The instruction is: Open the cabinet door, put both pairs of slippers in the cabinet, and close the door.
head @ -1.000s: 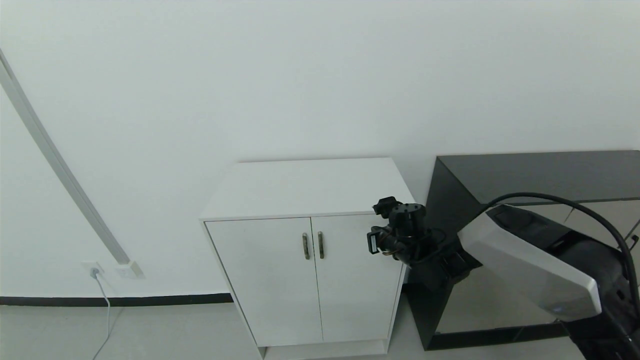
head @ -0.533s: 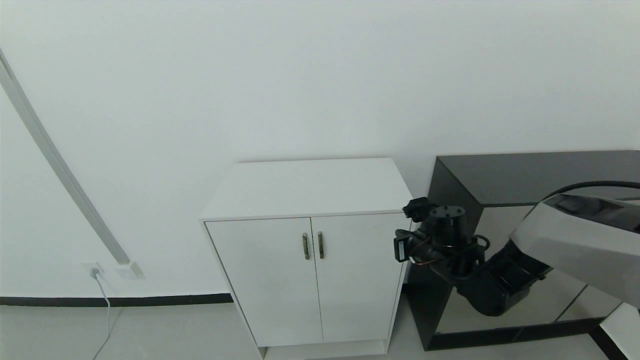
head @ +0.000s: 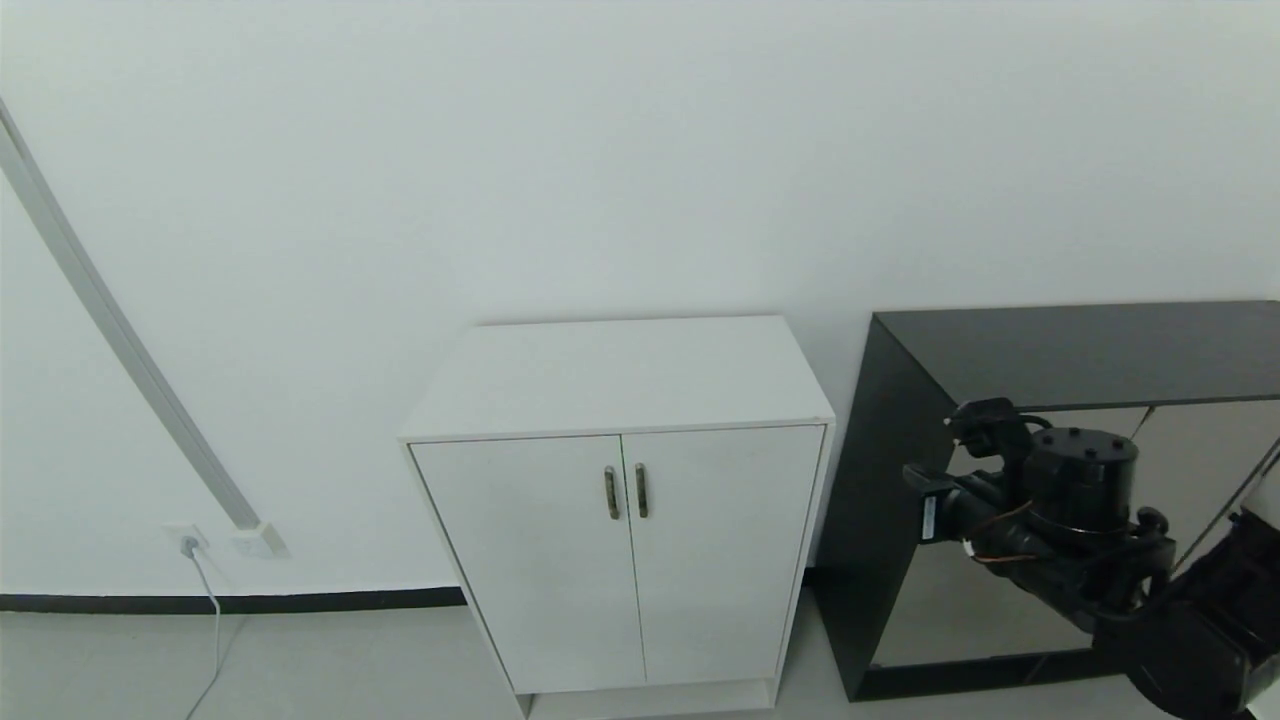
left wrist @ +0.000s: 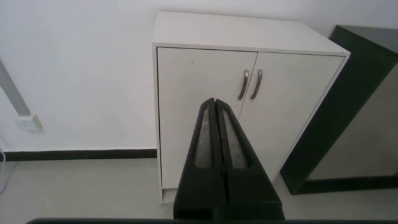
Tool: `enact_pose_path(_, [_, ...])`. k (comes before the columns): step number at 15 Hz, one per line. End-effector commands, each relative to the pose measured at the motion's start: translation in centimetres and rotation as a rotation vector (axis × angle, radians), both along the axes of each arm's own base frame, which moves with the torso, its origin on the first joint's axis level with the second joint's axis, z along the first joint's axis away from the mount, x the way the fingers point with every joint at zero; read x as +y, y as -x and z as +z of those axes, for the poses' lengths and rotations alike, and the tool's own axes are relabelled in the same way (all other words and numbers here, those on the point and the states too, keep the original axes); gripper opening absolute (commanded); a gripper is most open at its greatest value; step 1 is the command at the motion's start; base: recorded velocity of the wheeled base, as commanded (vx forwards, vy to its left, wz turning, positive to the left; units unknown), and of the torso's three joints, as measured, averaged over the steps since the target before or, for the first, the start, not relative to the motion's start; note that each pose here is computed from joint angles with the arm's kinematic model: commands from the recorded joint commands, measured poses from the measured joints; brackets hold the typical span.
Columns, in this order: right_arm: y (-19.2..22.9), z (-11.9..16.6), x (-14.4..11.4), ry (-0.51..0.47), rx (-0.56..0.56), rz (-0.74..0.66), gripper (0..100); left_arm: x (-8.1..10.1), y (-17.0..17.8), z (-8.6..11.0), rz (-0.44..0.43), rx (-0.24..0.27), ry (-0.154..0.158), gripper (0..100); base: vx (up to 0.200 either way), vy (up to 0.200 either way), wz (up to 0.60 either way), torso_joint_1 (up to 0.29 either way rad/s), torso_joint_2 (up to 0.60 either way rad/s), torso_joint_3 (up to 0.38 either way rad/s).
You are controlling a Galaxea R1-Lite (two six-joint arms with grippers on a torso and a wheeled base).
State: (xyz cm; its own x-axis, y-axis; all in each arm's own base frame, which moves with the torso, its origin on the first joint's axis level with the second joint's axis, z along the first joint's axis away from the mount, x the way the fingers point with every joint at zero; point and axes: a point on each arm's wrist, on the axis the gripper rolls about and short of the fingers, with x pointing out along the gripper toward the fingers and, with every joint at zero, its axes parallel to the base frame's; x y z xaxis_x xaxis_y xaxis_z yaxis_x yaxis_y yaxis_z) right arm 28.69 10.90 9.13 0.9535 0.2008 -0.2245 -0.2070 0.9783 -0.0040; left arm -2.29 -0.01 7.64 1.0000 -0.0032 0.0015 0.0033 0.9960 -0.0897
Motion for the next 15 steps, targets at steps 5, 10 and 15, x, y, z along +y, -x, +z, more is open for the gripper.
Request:
enact_pose_path(5, [5.7, 2.7, -5.8, 0.011, -0.042, -0.133, 0, 0.0, 0.0, 0.0, 0.0, 0.0, 0.001, 0, 0.0, 0.0, 0.0, 0.0, 0.0, 0.0])
enact_pose_path(10, [10.7, 2.6, -7.6, 0.019, -0.031, -0.161, 0, 0.0, 0.0, 0.0, 0.0, 0.0, 0.001, 0, 0.0, 0.0, 0.0, 0.0, 0.0, 0.0])
enact_pose_path(15, [14.0, 2.5, -8.5, 0.014, -0.019, -0.172, 0, 0.0, 0.0, 0.0, 0.0, 0.0, 0.001, 0, 0.0, 0.0, 0.0, 0.0, 0.0, 0.0])
